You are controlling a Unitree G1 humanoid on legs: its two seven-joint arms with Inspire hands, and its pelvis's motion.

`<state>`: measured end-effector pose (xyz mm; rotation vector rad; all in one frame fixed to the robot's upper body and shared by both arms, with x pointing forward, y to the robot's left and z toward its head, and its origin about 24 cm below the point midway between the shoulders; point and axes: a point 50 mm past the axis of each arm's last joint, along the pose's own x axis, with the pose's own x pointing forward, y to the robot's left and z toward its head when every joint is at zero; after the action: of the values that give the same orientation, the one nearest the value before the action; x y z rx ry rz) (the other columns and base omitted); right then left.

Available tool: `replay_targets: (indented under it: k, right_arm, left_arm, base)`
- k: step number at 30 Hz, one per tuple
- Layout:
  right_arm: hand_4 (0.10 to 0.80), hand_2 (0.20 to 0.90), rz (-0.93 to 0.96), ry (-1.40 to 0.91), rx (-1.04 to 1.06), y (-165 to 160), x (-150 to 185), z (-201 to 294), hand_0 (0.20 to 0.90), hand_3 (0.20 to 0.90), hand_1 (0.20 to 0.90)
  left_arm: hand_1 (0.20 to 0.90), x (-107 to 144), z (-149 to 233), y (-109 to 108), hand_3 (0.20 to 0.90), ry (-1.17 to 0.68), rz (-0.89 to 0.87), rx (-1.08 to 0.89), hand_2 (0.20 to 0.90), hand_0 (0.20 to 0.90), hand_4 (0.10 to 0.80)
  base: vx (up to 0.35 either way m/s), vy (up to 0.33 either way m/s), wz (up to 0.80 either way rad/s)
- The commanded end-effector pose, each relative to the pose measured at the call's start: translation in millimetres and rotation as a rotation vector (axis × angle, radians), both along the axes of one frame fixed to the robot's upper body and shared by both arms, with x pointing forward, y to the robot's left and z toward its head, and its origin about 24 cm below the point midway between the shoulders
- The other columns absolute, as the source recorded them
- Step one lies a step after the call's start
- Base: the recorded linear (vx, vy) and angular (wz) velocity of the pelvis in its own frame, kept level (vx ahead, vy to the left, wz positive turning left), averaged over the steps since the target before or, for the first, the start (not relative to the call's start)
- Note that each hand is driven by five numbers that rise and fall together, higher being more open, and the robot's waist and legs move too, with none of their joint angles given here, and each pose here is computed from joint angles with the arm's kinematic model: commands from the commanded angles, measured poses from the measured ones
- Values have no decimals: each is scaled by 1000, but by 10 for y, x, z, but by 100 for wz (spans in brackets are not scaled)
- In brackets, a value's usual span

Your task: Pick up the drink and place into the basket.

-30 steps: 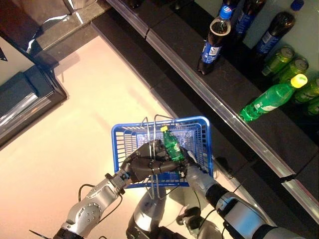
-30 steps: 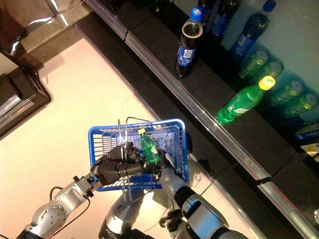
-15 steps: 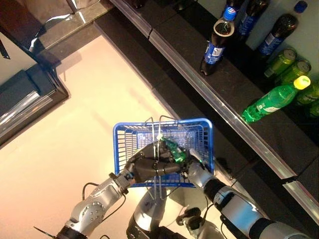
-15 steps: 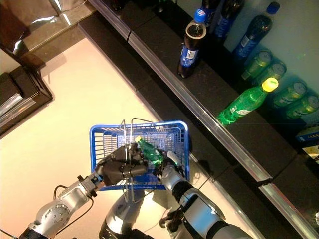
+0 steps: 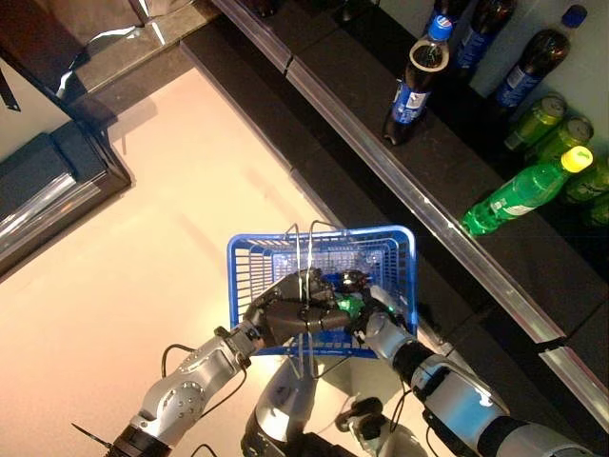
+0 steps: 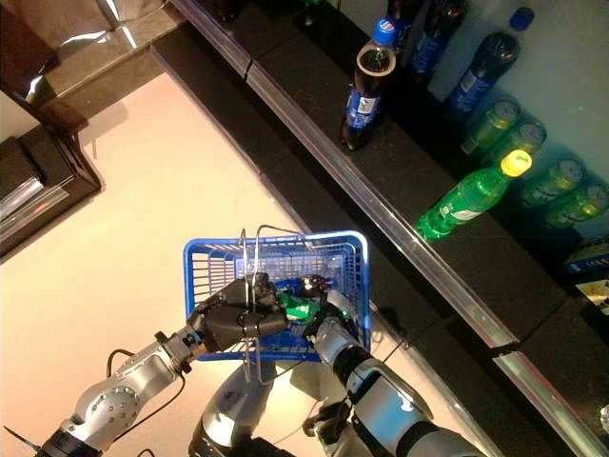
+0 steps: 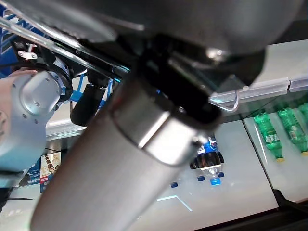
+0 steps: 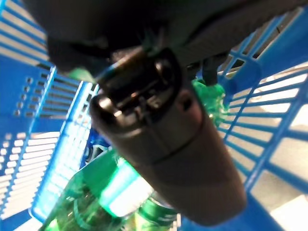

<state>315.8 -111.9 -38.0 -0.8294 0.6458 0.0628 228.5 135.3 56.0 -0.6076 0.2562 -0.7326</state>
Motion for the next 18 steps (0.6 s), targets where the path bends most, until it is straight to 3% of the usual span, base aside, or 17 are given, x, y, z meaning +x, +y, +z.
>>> replay_targets:
  k: [1, 8, 12, 18]
  right_arm:
    - [800, 900, -44, -210, -8, -230, 226, 324, 900, 900, 900]
    - [800, 900, 38, -506, 147, -187, 236, 984, 900, 900, 900]
    - [800, 900, 105, -637, 235, -449, -58, 1272, 900, 900, 900]
    - [800, 900, 226, -707, 408, -480, -340, 1502, 900, 900, 900]
  left_arm:
    - [300, -254, 1490, -320, 200, -683, -225, -516, 300, 300, 100]
    - [300, -175, 1275, -65, 200, -609, -87, -521, 300, 300, 100]
    - [300, -213, 1151, 169, 200, -610, 18, -528, 300, 300, 100]
    - [300, -211, 1031, 328, 200, -577, 136, -512, 300, 300, 100]
  base:
    - [7, -30, 0]
    - [-37, 26, -7]
    - [-26, 28, -11]
    - [5, -19, -16]
